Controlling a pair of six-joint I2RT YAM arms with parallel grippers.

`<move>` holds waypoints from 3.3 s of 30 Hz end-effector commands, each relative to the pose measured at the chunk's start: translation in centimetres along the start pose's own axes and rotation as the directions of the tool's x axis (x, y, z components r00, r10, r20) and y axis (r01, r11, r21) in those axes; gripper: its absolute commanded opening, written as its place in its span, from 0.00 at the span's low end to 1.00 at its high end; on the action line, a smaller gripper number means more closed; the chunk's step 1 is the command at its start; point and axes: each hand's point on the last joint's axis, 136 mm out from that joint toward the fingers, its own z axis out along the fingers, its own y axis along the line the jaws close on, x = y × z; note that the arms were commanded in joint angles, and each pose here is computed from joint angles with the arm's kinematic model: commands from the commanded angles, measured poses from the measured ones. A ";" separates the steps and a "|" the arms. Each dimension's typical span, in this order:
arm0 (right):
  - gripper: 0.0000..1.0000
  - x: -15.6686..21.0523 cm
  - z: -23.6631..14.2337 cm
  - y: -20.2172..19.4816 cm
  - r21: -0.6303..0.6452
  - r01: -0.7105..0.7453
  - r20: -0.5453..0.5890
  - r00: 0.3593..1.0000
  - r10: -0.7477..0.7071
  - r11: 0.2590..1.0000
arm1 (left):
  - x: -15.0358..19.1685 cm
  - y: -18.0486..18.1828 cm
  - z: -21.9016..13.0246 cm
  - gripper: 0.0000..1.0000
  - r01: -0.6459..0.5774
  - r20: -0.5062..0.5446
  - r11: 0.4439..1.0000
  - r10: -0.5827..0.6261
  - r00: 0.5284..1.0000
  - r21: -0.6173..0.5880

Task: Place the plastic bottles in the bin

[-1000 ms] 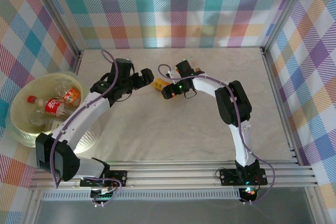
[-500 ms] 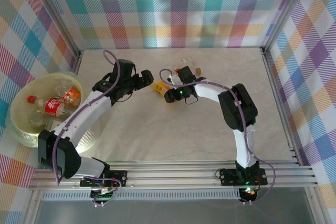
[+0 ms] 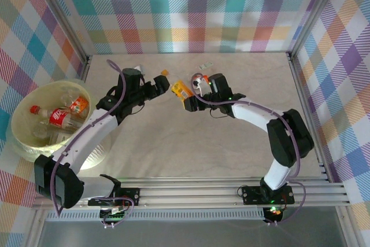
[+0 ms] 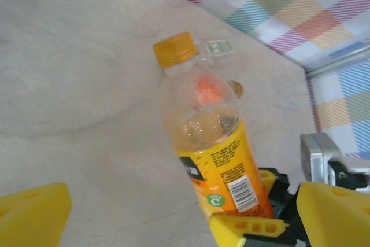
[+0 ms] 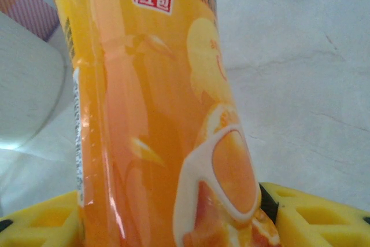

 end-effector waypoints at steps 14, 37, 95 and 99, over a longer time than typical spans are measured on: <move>0.43 -3.0 -2.8 7.8 -0.276 0.016 0.167 0.985 0.032 0.961 | -0.4 -2.6 0.1 1.00 0.055 0.017 0.988 -0.058 0.998 0.142; 0.55 -2.7 -2.4 13.1 -0.453 0.099 0.178 0.984 -0.019 0.886 | -0.3 -3.9 1.1 0.60 0.065 0.016 0.968 -0.071 0.997 0.241; 1.00 -5.3 -4.2 5.0 0.166 0.238 0.203 0.942 -0.269 0.957 | -17.9 11.2 -33.1 0.54 0.177 0.320 0.301 0.533 0.783 -0.937; 1.00 -5.1 -3.8 4.7 0.172 0.235 0.189 0.945 -0.266 0.957 | -16.6 14.4 -34.3 0.55 0.220 0.322 0.268 0.440 0.838 -0.938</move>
